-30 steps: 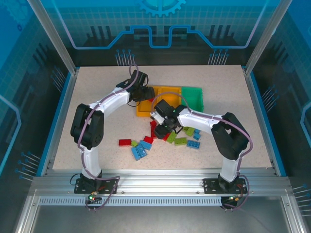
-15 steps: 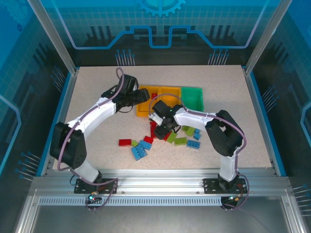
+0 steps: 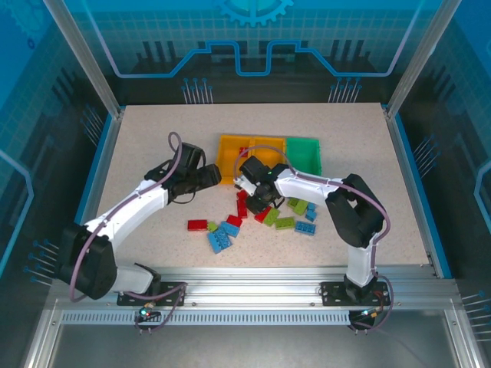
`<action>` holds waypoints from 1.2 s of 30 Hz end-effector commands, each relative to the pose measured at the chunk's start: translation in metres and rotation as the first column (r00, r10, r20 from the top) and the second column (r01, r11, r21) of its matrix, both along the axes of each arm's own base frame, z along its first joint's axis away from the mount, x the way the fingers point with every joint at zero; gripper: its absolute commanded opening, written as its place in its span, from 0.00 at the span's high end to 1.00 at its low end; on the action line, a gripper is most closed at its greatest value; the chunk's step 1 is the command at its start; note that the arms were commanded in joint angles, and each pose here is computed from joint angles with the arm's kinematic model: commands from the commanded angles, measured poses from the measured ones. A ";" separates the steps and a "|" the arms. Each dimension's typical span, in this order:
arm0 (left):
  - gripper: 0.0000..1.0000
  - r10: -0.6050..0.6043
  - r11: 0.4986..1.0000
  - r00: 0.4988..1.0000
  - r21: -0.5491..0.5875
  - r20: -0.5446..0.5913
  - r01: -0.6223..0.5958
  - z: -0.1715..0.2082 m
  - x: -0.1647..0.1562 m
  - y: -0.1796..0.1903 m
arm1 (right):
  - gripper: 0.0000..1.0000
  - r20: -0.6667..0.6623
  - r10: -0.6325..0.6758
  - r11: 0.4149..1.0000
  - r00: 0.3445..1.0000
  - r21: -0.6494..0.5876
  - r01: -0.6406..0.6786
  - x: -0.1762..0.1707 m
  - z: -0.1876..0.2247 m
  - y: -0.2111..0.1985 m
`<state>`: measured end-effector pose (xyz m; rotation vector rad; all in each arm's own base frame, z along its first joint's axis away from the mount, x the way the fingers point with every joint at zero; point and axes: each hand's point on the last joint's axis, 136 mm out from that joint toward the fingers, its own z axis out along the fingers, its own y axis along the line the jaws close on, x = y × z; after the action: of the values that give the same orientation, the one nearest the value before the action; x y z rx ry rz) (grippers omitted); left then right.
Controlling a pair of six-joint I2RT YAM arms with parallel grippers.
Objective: Sort the legos into containers by color
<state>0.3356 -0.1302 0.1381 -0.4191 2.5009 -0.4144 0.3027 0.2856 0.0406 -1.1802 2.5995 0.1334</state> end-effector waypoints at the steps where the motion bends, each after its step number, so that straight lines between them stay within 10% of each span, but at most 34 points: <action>1: 0.30 0.047 0.998 0.998 0.037 -0.052 -0.045 -0.013 -0.022 0.016 | 0.73 0.043 -0.033 0.998 0.999 0.054 0.031 0.009 0.034 0.006; 15: 0.29 0.159 0.987 0.965 0.041 -0.208 -0.154 -0.061 -0.087 0.041 | 0.72 0.103 -0.157 0.970 0.982 0.203 0.134 0.076 0.099 0.031; 25: 0.22 0.154 0.986 0.946 -0.019 -0.286 -0.166 -0.079 -0.110 0.026 | 0.71 0.107 -0.213 0.971 0.971 0.137 0.197 0.136 0.073 0.052; 36: 0.08 0.082 0.997 0.949 0.039 -0.305 -0.073 -0.093 -0.115 0.022 | 0.46 0.065 -0.244 0.965 0.968 0.118 0.235 0.150 0.053 0.054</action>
<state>0.2252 -0.1075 0.0537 -0.6491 2.7416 -0.3270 0.4529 0.3479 0.0930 -0.8367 2.5616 0.1732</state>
